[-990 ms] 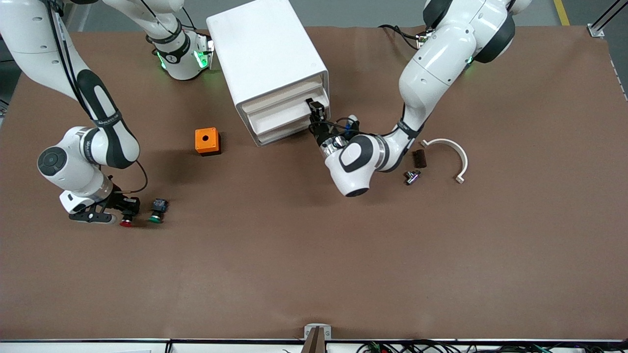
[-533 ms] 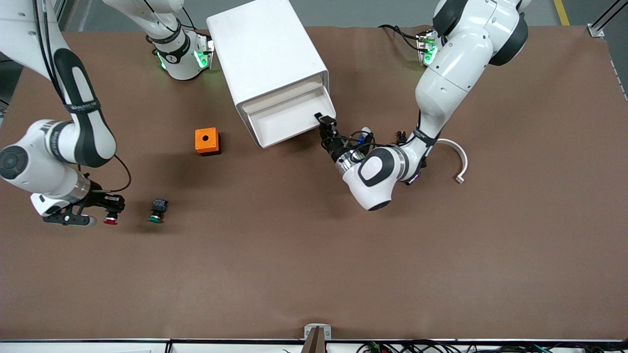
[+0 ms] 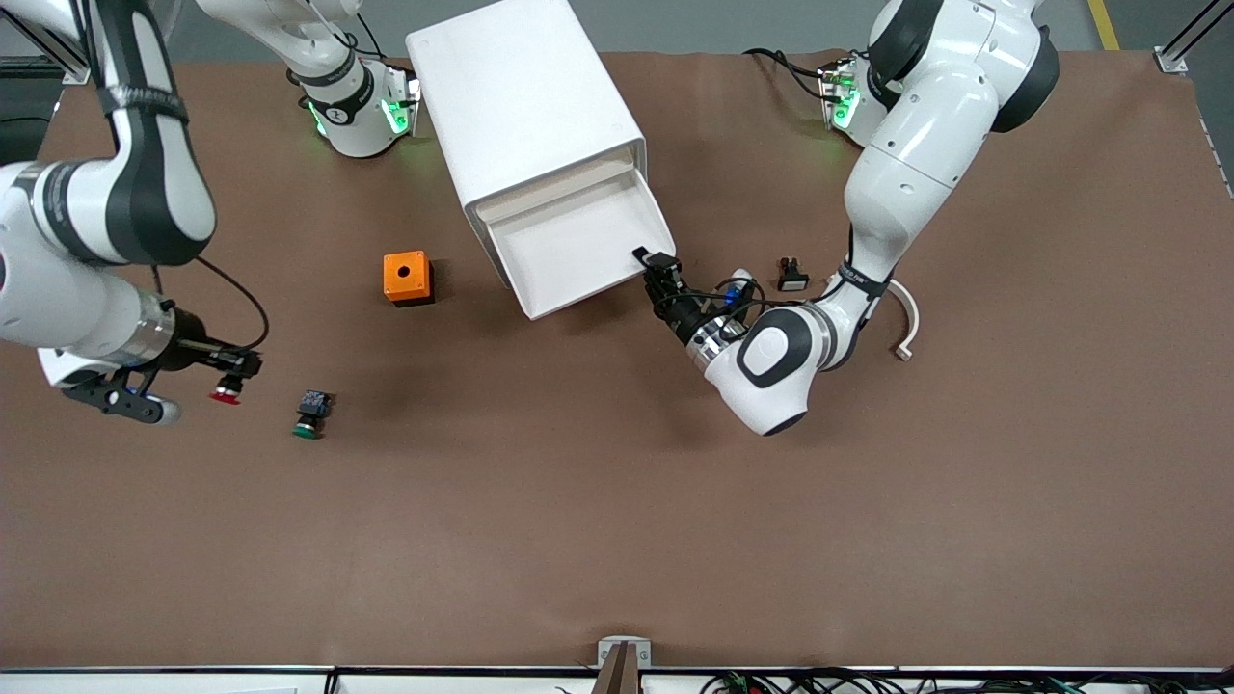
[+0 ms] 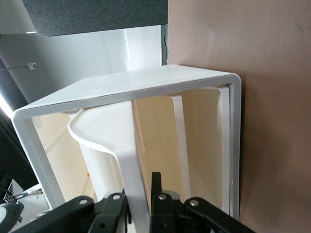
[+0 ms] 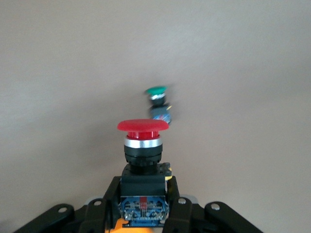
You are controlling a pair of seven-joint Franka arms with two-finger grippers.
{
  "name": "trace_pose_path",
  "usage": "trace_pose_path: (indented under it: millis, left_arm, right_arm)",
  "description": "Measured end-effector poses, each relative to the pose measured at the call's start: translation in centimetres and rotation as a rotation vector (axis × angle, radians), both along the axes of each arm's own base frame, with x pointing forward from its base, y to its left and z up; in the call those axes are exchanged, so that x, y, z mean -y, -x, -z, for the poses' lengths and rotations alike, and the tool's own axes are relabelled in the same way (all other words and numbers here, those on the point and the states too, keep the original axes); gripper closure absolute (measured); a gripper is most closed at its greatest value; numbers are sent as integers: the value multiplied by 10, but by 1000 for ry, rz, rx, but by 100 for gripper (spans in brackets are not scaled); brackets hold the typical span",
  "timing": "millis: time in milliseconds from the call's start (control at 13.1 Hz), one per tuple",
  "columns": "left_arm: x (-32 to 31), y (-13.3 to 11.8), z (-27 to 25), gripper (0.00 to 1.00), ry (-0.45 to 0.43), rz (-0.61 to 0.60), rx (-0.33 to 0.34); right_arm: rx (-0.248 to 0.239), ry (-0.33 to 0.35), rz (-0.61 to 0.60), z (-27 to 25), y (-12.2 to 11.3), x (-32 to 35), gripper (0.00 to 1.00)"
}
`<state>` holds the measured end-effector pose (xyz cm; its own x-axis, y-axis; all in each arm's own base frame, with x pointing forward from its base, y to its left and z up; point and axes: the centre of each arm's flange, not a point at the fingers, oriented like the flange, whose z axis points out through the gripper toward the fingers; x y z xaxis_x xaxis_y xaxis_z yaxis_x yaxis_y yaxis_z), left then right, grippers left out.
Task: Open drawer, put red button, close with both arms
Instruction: 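Carry the red button into the open drawer with the right gripper and release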
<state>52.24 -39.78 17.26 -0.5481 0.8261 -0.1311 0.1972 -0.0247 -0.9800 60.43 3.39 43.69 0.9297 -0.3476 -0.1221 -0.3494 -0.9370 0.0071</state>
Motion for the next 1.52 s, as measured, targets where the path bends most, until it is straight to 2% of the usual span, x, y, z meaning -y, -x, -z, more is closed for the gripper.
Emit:
trace_pose_path:
  millis: [381,685,837,990,1218,1522]
  left_arm:
    - [-13,-19,-3,83,9,-44,48]
    - [-25,-34,-6,81,11,-85,80]
    - [-25,-35,-6,81,11,-87,84]
    - [-25,-37,-6,76,9,-93,90]
    - [-27,-39,-4,42,30,-95,118]
    - [-25,-42,-10,1,147,-67,217]
  right_arm:
    - [-16,-1,127,-27,25,-95,59]
    - [-17,19,226,-36,58,-192,59]
    - [-8,19,270,-37,73,-230,59]
    - [9,15,303,-36,89,-266,59]
    - [27,10,336,-23,119,-314,59]
    - [45,5,388,-6,163,-373,59]
